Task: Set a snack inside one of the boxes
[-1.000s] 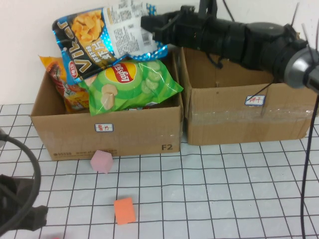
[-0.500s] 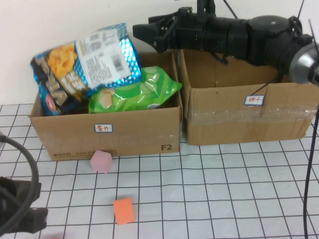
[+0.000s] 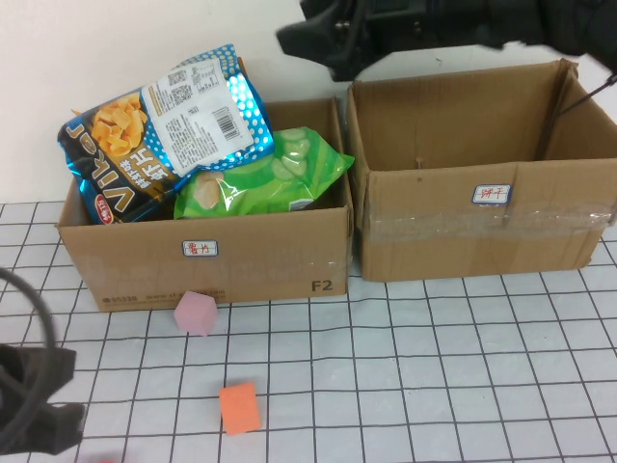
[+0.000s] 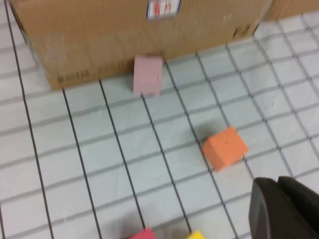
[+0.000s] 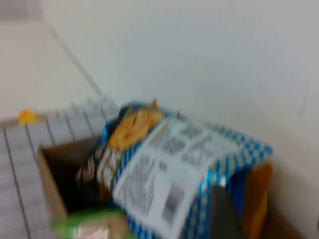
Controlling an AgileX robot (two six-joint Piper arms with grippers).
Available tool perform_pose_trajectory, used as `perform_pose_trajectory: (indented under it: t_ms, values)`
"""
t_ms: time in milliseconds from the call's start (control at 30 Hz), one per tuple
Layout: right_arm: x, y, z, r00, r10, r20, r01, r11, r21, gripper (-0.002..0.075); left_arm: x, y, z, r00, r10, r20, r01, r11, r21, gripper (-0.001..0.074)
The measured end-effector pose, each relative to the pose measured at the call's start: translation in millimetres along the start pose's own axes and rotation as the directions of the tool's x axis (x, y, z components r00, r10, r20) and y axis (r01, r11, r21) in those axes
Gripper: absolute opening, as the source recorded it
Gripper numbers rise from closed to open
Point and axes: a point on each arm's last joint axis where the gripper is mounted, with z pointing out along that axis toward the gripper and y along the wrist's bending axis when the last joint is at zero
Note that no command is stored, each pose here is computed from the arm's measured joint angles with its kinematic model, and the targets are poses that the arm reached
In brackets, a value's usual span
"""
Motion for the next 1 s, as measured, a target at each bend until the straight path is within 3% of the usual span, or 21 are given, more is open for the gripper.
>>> perform_pose_trajectory:
  t_ms: [200, 267, 433, 667, 1000]
  values:
    - [-11.3, 3.7, -44.8, 0.958, -0.073, -0.278, 0.083, 0.996, 0.024, 0.009, -1.5, 0.7, -24.6, 0.987, 0.022, 0.161, -0.022, 1.0, -0.001, -0.0001]
    - [-13.1, 2.3, -59.5, 0.928, -0.08, -0.364, 0.108, 0.993, 0.057, 0.0041, -0.8, 1.5, -34.8, 0.975, 0.037, 0.219, -0.036, 0.999, -0.01, -0.0001]
    - [-21.1, 3.2, -93.3, 0.848, -0.097, -0.52, 0.18, 0.977, 0.111, 0.001, 4.4, 3.2, -61.6, 0.933, 0.063, 0.355, -0.058, 0.998, -0.025, -0.0001]
    - [-27.4, 24.7, -127.2, 0.847, -0.09, -0.523, 0.194, 0.97, 0.147, 0.0007, 31.5, 7.9, -71.7, 0.876, 0.082, 0.475, -0.074, 0.997, -0.035, -0.0001]
    - [28.7, 80.2, -176.4, 0.862, -0.047, -0.504, 0.187, 0.955, 0.23, 0.0006, 90.5, 18.3, -32.4, 0.87, 0.095, 0.483, -0.085, 0.995, -0.042, -0.0001]
